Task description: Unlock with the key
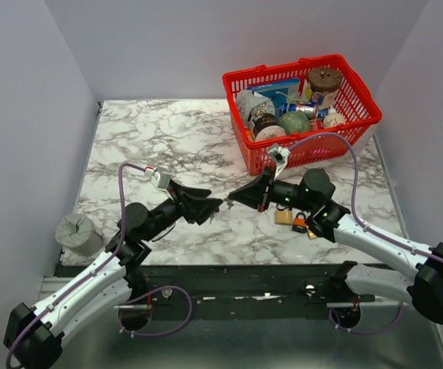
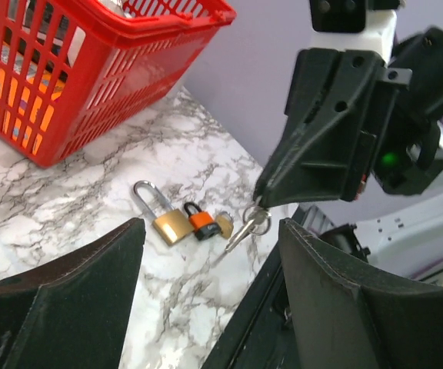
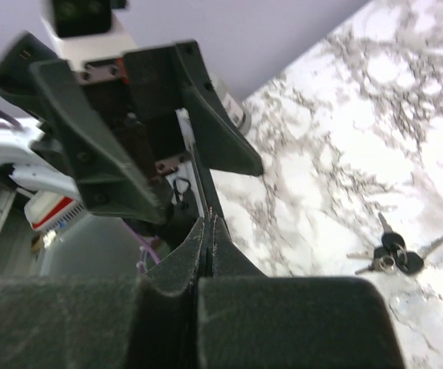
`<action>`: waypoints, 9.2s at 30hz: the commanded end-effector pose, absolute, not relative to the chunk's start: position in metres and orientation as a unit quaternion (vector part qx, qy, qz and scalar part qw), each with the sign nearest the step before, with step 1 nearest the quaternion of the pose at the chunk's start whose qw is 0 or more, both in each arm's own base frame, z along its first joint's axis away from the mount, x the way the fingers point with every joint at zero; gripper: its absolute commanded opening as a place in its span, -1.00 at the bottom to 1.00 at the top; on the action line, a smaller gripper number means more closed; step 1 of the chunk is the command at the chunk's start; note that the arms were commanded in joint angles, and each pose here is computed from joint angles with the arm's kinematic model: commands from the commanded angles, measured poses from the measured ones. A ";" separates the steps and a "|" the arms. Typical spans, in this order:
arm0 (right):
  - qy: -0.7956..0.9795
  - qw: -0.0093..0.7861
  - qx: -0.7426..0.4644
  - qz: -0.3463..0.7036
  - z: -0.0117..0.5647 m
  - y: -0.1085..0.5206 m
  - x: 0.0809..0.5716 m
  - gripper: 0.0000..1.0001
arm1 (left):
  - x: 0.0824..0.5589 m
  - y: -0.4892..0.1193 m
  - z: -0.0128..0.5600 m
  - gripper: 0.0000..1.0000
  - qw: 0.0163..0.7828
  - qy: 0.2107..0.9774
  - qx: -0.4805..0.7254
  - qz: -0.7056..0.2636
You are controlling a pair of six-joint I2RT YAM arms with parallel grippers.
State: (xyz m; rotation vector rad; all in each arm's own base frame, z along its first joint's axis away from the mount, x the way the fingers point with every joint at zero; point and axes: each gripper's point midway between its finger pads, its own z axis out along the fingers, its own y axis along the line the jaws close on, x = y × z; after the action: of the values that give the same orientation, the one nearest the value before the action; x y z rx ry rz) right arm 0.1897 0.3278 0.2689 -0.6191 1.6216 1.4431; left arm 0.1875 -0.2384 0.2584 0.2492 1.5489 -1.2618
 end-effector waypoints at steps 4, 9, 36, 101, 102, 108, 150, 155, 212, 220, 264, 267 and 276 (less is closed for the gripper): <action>0.584 0.507 -0.181 0.608 0.315 0.316 0.201 -0.99 | 0.195 -0.237 0.307 0.45 0.567 0.554 0.037 -0.608; 0.588 0.499 -0.172 0.613 0.308 0.319 0.203 -0.99 | 0.194 -0.246 0.306 0.46 0.557 0.552 0.041 -0.619; 0.600 0.489 -0.154 0.614 0.290 0.321 0.209 -0.99 | 0.196 -0.254 0.309 -0.11 0.549 0.542 0.024 -0.636; 0.645 0.219 -0.455 0.573 0.219 0.342 0.118 -0.49 | 0.125 -0.259 0.227 -1.00 0.334 0.696 0.357 -0.526; 0.646 0.217 -0.455 0.573 0.218 0.342 0.118 -0.50 | 0.126 -0.259 0.227 -1.00 0.338 0.695 0.357 -0.525; 0.648 0.212 -0.455 0.573 0.215 0.345 0.118 -0.52 | 0.126 -0.257 0.227 -1.00 0.345 0.695 0.355 -0.521; 0.767 0.536 -0.096 0.340 0.232 0.195 0.274 -0.99 | 0.230 -0.320 0.172 0.79 0.435 0.832 0.100 -0.329; 0.751 0.586 -0.053 0.299 0.256 0.162 0.264 -0.99 | 0.239 -0.363 0.132 0.75 0.396 0.864 0.095 -0.295; 0.725 0.657 0.042 0.203 0.281 0.097 0.252 -0.99 | 0.209 -0.349 -0.038 -0.09 0.241 0.954 0.175 -0.018; 0.730 0.650 0.037 0.207 0.277 0.101 0.252 -0.99 | 0.207 -0.316 -0.024 -0.06 0.259 0.952 0.161 0.007; 0.731 0.647 0.023 0.216 0.271 0.105 0.249 -0.99 | 0.181 -0.321 -0.027 -0.14 0.194 0.967 0.160 -0.045; 0.730 0.648 0.010 0.219 0.272 0.108 0.247 -0.99 | 0.184 -0.319 -0.023 -0.54 0.208 0.966 0.148 -0.050; 0.687 0.630 -0.131 0.337 0.286 0.166 0.224 -0.99 | 0.221 -0.317 0.054 -0.85 0.322 0.938 0.087 -0.092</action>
State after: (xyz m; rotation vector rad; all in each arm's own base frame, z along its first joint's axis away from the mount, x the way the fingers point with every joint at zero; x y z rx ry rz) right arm 0.2386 0.1361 0.2774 -0.1242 1.6335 0.6252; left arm 0.2083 -0.3310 0.0246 0.3281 2.5174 -0.2338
